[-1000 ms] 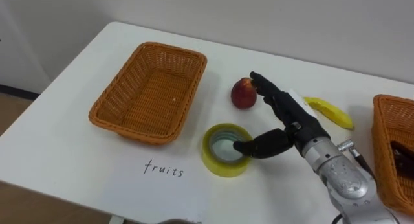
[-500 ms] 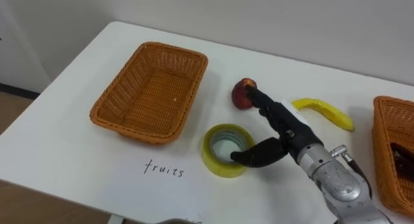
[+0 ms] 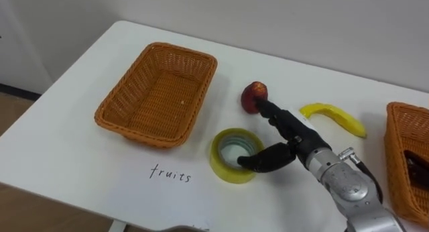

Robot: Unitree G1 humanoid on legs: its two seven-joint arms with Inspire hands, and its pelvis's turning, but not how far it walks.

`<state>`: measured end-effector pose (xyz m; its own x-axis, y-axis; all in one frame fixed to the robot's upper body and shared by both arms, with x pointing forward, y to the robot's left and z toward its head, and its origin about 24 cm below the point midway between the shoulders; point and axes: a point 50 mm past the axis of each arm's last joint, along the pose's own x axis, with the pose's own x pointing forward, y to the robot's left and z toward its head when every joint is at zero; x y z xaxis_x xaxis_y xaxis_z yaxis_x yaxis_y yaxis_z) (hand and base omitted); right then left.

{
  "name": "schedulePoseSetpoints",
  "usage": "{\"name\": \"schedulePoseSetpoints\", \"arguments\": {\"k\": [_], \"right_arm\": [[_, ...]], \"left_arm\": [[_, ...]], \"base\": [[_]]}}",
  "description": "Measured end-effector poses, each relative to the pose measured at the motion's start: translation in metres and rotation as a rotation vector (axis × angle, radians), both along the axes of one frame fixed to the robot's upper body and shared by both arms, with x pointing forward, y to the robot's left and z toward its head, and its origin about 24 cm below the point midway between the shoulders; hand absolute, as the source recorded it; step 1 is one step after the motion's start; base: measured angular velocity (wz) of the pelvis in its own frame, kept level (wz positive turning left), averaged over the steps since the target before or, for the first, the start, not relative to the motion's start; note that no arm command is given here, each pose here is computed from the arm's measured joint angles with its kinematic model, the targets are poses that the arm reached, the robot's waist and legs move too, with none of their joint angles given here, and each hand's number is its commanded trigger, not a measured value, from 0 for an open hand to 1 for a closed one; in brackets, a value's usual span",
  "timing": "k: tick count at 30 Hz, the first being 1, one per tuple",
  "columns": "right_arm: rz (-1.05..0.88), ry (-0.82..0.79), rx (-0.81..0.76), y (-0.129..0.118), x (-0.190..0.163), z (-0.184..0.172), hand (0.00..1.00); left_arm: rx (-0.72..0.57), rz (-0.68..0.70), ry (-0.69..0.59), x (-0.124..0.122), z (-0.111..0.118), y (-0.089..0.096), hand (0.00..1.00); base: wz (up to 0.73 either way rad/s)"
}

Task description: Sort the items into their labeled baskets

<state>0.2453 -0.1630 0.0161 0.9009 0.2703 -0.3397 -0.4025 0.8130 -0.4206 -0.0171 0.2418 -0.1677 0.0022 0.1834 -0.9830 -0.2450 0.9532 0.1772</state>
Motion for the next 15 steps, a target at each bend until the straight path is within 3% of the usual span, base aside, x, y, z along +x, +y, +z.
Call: {"name": "schedulePoseSetpoints", "arguments": {"k": [15], "right_arm": [[0.076, 0.019, -0.116, -0.0009, 0.0033, 0.0031, 0.00]], "left_arm": [[0.009, 0.000, 0.015, 0.0013, 0.0005, 0.0012, 0.00]], "base": [[0.00]]}}
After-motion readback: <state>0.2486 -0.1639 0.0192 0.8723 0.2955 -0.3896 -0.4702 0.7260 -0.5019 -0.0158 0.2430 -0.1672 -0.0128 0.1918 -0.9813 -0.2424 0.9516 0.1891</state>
